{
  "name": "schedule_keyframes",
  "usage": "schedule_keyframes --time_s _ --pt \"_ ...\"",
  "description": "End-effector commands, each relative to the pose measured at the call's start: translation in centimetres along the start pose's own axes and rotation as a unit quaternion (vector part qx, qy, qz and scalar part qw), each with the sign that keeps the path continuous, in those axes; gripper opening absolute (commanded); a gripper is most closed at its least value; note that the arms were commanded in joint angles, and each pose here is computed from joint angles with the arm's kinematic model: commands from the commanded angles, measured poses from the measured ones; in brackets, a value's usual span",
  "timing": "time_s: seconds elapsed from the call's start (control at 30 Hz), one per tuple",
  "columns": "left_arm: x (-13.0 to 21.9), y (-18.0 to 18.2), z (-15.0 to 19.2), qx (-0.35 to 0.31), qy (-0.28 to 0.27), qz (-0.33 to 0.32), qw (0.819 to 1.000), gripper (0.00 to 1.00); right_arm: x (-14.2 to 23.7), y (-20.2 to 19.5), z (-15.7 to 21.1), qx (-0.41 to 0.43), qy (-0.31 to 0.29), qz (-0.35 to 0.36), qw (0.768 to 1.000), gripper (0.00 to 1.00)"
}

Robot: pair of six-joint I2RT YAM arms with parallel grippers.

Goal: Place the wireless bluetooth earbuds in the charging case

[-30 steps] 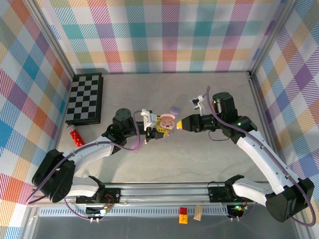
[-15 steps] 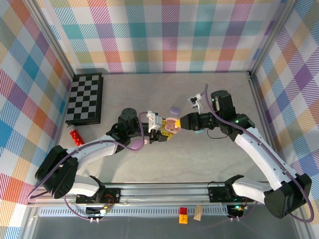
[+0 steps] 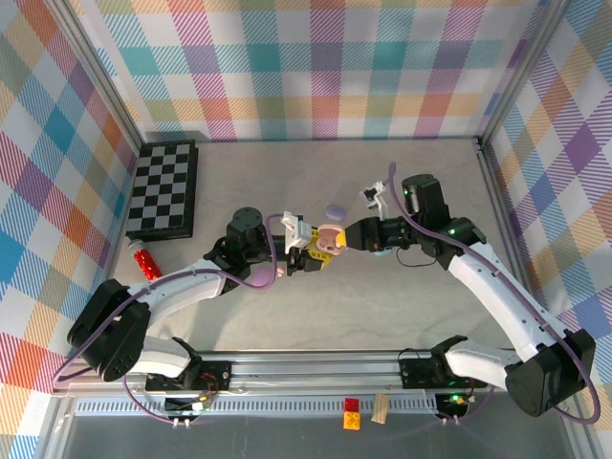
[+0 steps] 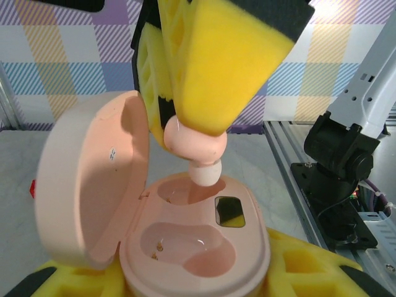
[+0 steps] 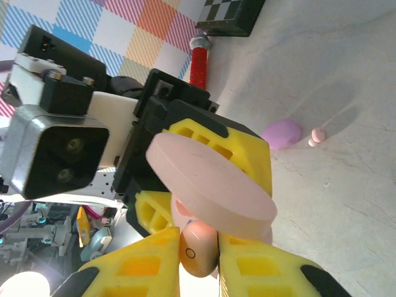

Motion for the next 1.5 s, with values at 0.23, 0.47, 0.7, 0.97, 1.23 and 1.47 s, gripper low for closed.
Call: schedule_keyframes --time_s 0.23,0.47,0.7,0.97,1.23,1.47 --pt "-0.3 -0.5 -2.2 -0.032 -0.029 0.013 0.999 0.32 -0.1 -1.0 0.7 0.002 0.015 0.02 1.0 0.18" --pt "-0.3 -0.5 -2.2 -0.031 -0.031 0.014 0.999 0.32 0.1 -0.4 0.1 0.01 0.001 0.013 1.0 0.27" --pt "-0.1 -0.2 -2.0 -0.03 -0.031 -0.001 0.999 0.32 1.0 0.6 -0.3 0.028 -0.018 0.005 0.999 0.29" --pt "2.7 2.6 -1.8 -0.022 -0.053 -0.066 0.996 0.33 2.3 1.4 0.4 0.078 -0.068 0.012 0.995 0.36" --pt "7.9 5.1 -2.5 -0.018 -0.092 -0.147 0.985 0.33 -0.4 -3.5 2.3 -0.01 -0.067 0.054 0.996 0.37" --pt "11.4 6.3 -2.6 -0.012 -0.129 -0.205 0.97 0.33 -6.1 -9.2 5.0 -0.078 -0.014 0.072 0.994 0.39"
Point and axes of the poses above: each hand's point on the last joint's axis, 136 mm out from that joint toward the fingers, its own x axis back along the fingers, its own y axis along the line the jaws close on, z = x × y, the point moved 4 cm from there along x, back along the fingers, and after that the axes turned 15 degrees about x, right-handed, at the moved point
